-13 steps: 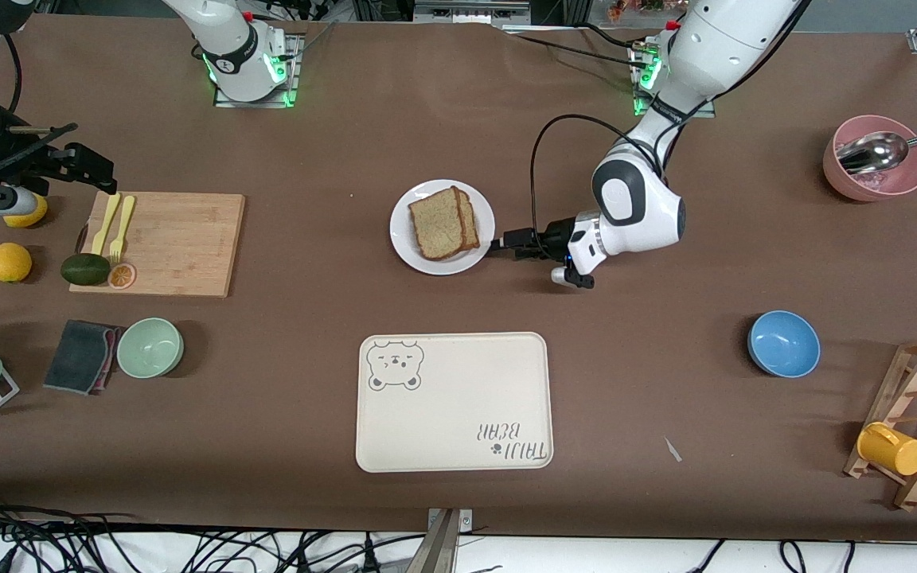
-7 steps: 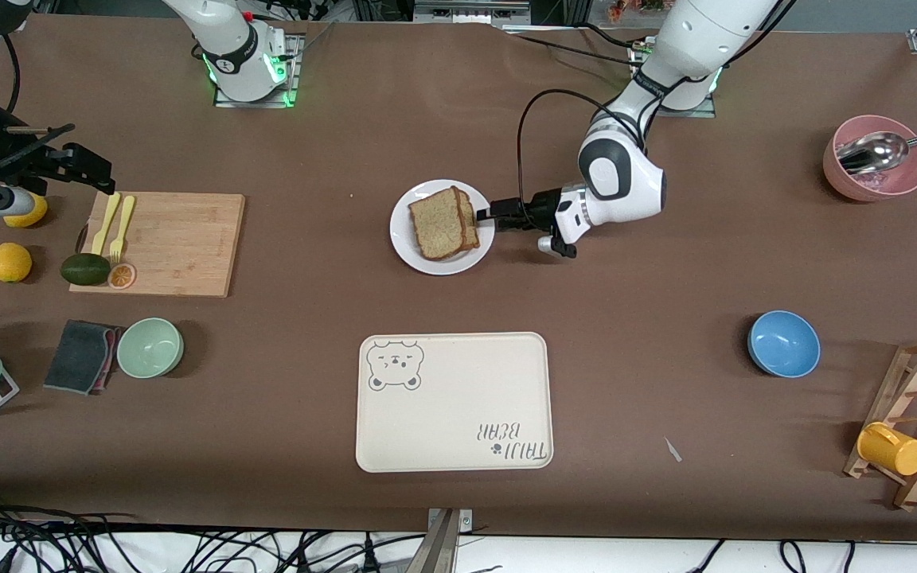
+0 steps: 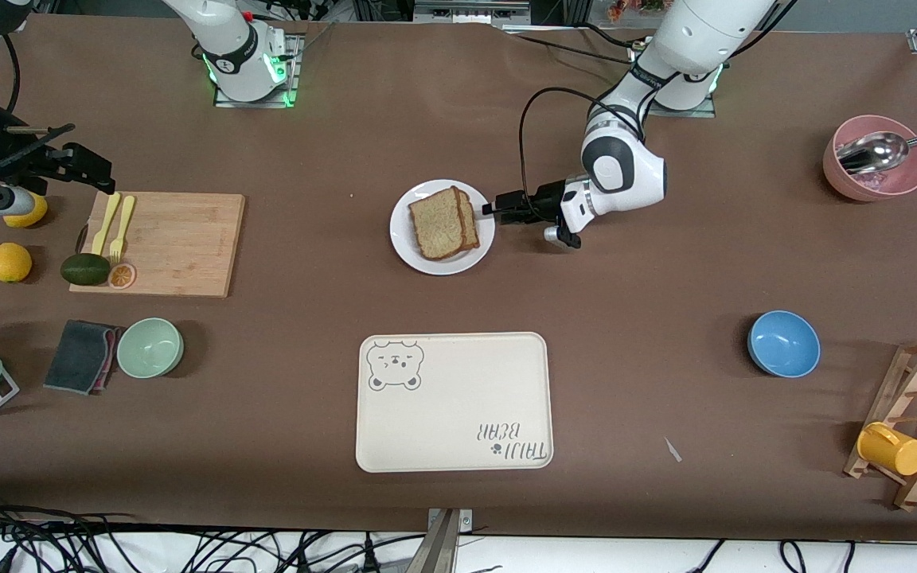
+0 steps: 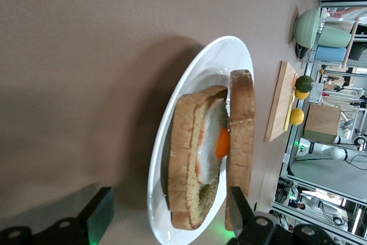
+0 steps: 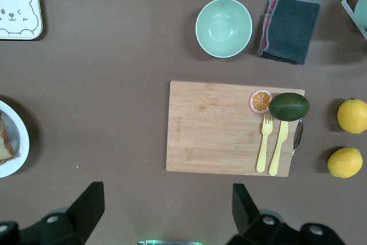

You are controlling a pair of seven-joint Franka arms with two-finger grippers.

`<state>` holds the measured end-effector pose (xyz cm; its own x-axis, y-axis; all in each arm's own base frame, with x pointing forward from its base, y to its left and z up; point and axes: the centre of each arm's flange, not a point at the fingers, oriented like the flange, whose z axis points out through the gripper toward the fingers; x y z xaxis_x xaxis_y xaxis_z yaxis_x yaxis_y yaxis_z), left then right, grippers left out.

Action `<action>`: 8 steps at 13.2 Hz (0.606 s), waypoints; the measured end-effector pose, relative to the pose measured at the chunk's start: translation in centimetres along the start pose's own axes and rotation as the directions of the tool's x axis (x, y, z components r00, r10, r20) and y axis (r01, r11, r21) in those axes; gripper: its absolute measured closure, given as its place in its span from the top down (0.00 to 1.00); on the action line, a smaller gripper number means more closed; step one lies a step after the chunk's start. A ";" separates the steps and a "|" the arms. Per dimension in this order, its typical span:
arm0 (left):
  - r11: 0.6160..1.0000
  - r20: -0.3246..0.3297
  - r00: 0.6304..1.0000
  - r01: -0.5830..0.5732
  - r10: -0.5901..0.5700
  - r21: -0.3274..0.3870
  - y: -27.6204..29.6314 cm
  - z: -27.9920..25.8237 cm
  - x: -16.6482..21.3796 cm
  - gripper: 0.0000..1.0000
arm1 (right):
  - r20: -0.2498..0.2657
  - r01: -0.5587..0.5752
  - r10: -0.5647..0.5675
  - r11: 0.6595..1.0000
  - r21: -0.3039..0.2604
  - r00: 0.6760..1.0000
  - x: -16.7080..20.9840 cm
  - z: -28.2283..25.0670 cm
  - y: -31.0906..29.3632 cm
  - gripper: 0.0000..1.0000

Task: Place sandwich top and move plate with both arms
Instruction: 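Lower the left gripper and close it on the plate rim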

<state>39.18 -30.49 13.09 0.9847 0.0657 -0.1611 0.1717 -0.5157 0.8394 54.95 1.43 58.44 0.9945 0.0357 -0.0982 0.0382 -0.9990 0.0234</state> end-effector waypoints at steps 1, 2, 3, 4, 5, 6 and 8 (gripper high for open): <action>1.000 0.001 1.000 0.000 0.000 0.004 -0.1 0.1 -0.1 0.86 | 0.003 0.000 0.000 1.000 0.000 1.000 0.0 0.0 0.0 0.99; 1.000 -0.003 1.000 0.006 -0.006 0.006 0.0 0.4 -0.4 0.85 | 0.005 0.000 0.000 1.000 0.000 1.000 -0.1 0.0 0.0 0.99; 1.000 -0.009 1.000 0.011 -0.011 0.007 0.0 0.7 -0.7 0.81 | 0.006 0.000 0.000 1.000 0.000 1.000 -0.1 0.1 0.0 0.99; 1.000 -0.010 1.000 0.014 -0.014 0.009 0.2 1.1 -1.1 0.79 | 0.006 -0.001 0.001 1.000 0.000 1.000 -0.1 0.1 0.0 0.99; 1.000 -0.008 1.000 0.015 -0.015 0.013 0.3 1.4 -1.5 0.79 | 0.006 -0.009 0.009 1.000 0.000 1.000 -0.1 0.1 0.0 0.99; 1.000 -0.008 1.000 0.016 -0.016 0.017 0.4 1.7 -1.7 0.73 | 0.006 -0.021 0.021 1.000 0.000 1.000 -0.1 0.1 0.0 0.99; 1.000 -0.010 1.000 0.027 -0.027 0.015 0.4 2.3 -2.2 0.63 | 0.006 -0.040 0.040 0.999 0.000 0.999 -0.1 0.1 0.0 0.99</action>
<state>37.00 -32.82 12.63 0.9800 0.0877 -0.1784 0.1977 -0.5265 0.8269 54.88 1.42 58.39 0.9947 -0.0049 -0.1030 -0.0021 -0.9996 0.0276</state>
